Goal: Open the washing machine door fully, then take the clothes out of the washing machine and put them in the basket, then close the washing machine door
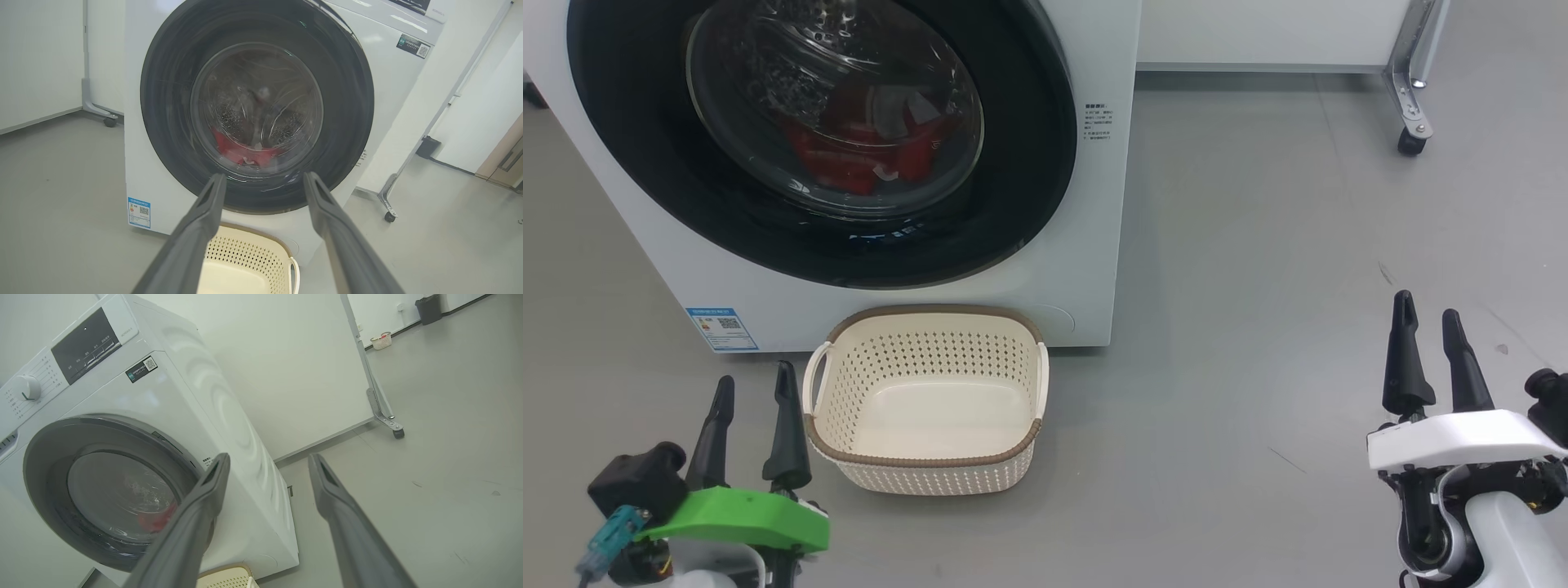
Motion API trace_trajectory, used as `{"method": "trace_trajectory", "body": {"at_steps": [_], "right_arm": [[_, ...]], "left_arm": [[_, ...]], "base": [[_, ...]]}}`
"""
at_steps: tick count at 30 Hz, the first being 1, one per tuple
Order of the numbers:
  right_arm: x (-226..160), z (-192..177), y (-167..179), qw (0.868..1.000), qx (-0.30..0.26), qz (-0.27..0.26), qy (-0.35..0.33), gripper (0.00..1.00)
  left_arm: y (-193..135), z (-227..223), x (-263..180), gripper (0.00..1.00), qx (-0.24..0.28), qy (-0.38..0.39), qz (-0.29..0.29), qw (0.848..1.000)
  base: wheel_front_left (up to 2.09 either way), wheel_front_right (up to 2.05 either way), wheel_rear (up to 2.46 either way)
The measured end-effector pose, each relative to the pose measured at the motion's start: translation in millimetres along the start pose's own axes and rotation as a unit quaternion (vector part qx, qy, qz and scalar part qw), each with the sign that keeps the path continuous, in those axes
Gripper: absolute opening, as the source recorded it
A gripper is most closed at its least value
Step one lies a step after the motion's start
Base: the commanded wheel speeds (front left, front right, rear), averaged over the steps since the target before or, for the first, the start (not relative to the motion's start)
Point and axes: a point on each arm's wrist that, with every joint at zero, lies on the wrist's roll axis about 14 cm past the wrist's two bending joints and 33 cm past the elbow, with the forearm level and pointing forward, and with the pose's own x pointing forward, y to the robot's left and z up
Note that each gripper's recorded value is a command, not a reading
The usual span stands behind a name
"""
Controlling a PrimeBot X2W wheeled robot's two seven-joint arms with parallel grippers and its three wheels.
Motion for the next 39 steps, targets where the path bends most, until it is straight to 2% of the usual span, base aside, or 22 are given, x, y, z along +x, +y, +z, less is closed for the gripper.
{"method": "trace_trajectory", "body": {"at_steps": [7, 16, 23, 29, 39], "right_arm": [[2, -3, 9, 0.998, -0.065, 0.018, 0.0, 1.0], [-2, -16, 3, 0.993, -0.112, 0.018, 0.024, 1.0], [-6, -25, -1, 0.99, -0.137, 0.016, 0.04, 1.0], [-7, -29, -5, 0.988, -0.144, 0.011, 0.047, 1.0], [-10, -40, -17, 0.986, -0.151, -0.009, 0.068, 1.0]], "left_arm": [[-9, -7, -2, 1.0, 0.067, 0.002, -0.017, 0.998], [-5, -18, -4, 1.0, 0.108, 0.018, -0.015, 0.994], [1, -30, -7, 1.0, 0.116, 0.035, -0.002, 0.993], [2, -36, -9, 1.0, 0.135, 0.045, -0.005, 0.99], [11, -50, -12, 1.0, 0.136, 0.065, 0.014, 0.988]], "base": [[0.0, 0.0, 0.0], [0.0, 0.0, 0.0], [0.0, 0.0, 0.0], [0.0, 0.0, 0.0], [0.0, 0.0, 0.0]]}}
